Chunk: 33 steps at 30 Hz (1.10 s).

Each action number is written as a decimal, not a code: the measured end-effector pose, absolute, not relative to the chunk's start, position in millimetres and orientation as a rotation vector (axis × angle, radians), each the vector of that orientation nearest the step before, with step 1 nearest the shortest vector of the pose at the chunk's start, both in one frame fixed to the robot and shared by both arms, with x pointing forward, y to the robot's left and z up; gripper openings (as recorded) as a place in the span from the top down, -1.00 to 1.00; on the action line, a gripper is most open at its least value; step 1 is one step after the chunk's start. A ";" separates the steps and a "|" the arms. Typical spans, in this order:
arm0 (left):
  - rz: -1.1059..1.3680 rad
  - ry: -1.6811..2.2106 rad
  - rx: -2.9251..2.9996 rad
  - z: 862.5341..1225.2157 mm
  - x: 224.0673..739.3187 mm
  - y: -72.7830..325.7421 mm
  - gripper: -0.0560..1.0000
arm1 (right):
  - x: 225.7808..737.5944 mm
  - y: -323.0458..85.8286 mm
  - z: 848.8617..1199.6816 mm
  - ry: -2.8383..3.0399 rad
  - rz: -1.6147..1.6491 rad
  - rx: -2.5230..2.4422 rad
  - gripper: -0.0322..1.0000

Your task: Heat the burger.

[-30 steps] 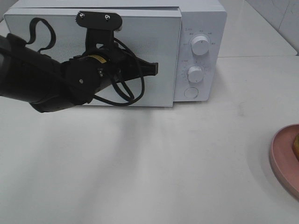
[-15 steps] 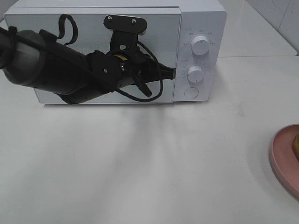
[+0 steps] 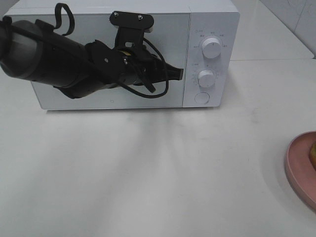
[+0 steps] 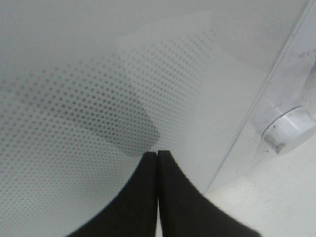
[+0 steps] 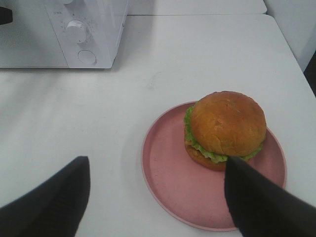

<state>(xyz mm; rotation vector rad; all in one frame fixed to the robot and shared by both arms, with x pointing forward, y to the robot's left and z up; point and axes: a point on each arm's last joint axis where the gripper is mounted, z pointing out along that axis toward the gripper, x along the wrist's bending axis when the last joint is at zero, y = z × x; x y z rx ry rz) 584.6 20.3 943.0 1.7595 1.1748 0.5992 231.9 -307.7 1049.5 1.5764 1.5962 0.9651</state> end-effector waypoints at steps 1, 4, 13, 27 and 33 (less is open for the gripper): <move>0.599 1.175 1.759 943.0 584.6 20.3 0.89 | 231.9 -307.7 1049.5 1.596 0.965 1.576 -0.49; 0.562 1.166 1.786 949.0 584.5 21.4 0.89 | 231.9 -307.7 1049.5 1.596 0.965 1.576 -0.49; 0.464 1.150 1.828 967.3 571.8 25.8 0.89 | 231.9 -307.7 1049.5 1.596 0.965 1.576 -0.49; 0.283 1.173 1.998 963.8 505.3 62.4 -0.41 | 231.9 -307.5 1049.5 1.597 0.968 1.577 -0.49; 0.104 1.180 2.101 968.2 491.2 80.0 -0.95 | 231.9 -307.5 1049.5 1.597 0.968 1.577 -0.49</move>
